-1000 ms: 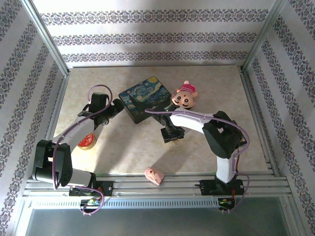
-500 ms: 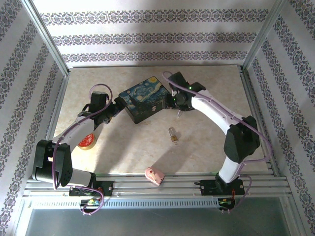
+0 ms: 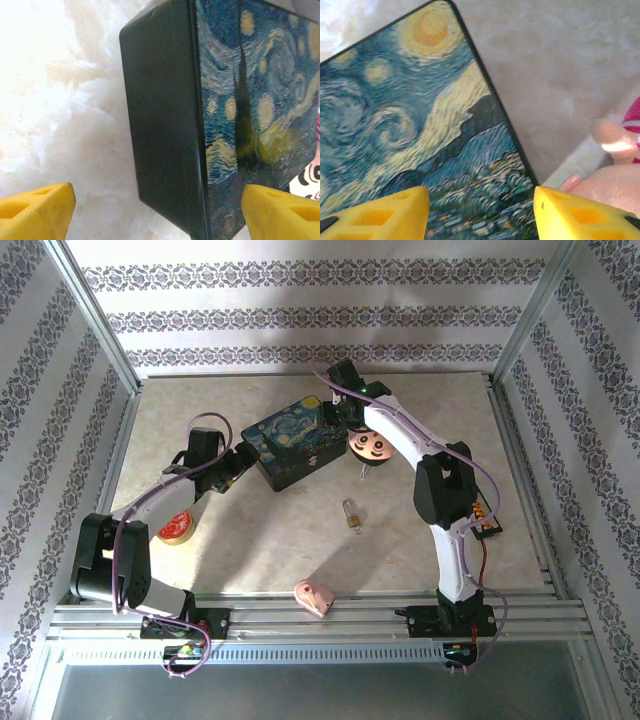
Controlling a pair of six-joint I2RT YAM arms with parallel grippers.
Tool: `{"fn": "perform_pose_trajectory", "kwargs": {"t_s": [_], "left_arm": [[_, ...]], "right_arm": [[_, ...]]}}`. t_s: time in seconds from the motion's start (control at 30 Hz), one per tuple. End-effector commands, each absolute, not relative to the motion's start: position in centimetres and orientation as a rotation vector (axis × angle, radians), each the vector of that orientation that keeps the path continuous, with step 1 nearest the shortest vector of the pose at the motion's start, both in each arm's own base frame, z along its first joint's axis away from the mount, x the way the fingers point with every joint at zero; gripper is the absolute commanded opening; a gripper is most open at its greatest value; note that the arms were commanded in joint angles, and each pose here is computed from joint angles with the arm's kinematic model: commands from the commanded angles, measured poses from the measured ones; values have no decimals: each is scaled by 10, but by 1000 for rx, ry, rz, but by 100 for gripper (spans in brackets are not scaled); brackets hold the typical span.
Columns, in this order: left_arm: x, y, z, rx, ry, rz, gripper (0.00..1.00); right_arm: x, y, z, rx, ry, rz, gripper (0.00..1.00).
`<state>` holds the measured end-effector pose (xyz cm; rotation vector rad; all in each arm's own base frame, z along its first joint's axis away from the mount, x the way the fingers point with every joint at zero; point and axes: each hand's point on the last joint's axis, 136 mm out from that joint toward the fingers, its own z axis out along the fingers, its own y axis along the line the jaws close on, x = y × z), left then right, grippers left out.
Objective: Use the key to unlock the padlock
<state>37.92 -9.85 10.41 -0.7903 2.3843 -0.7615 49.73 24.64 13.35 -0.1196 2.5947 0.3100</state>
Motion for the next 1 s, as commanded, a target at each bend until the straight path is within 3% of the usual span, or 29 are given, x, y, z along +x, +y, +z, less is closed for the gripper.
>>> {"fn": "perform_pose_trajectory", "kwargs": {"t_s": [0.0,0.67,0.97], "left_arm": [[391,-109,110,-736,2372,-808,86],[423,-117,101,-676,2412,-769,72],[428,-119,92,-656,2443,-745,65]], "right_arm": [[507,238,134,-107,2589,283,56],[495,240,85,-47,2704,417,56],[467,252,92,-51,2702,489,48]]}}
